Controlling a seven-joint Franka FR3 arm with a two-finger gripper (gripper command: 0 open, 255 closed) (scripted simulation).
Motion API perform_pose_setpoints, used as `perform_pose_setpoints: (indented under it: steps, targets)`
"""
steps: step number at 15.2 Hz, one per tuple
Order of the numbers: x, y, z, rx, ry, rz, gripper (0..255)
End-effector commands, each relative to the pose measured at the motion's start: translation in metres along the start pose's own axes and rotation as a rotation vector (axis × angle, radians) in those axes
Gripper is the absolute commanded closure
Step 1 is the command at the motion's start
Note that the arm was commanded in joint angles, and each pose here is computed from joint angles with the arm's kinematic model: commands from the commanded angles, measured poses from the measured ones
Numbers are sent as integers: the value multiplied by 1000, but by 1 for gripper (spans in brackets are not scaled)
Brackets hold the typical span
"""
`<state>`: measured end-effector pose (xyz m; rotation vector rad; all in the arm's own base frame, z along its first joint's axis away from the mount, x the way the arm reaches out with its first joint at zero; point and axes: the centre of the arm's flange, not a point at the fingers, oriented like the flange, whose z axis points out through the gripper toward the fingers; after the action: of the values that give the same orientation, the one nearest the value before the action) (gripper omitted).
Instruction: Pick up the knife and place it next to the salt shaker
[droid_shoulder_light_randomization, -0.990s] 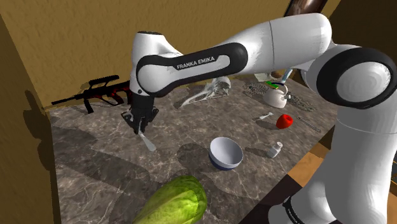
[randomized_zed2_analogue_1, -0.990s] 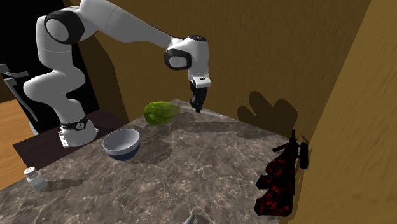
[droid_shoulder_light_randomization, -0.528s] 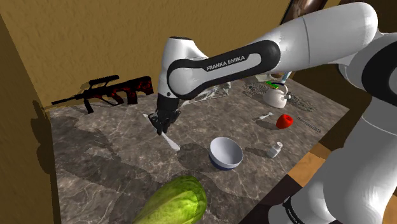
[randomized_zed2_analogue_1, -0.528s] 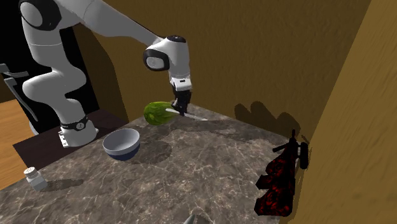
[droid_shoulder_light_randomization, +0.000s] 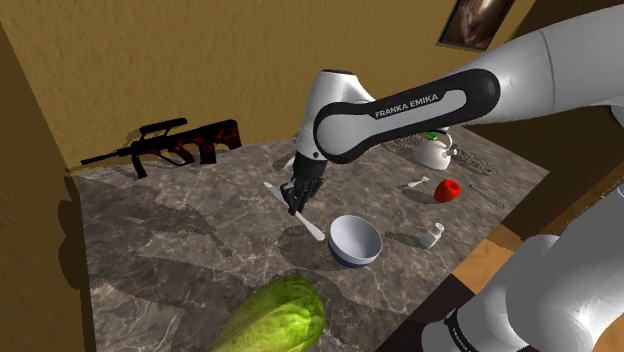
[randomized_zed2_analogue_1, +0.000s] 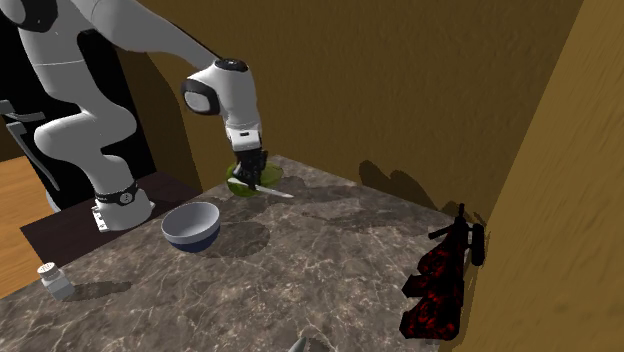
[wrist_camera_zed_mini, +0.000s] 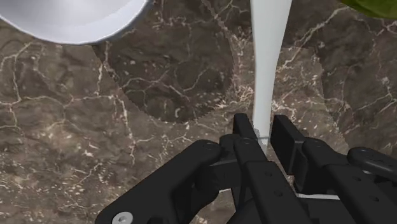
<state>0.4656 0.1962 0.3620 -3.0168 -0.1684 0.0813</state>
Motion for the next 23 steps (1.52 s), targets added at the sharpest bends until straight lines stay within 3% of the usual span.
perform_pose_setpoints:
  steps: [1,23]
  targets:
    - [-18,21,-2,0,0,-1,255]
    - [-195,250,-22,0,0,-1,255]
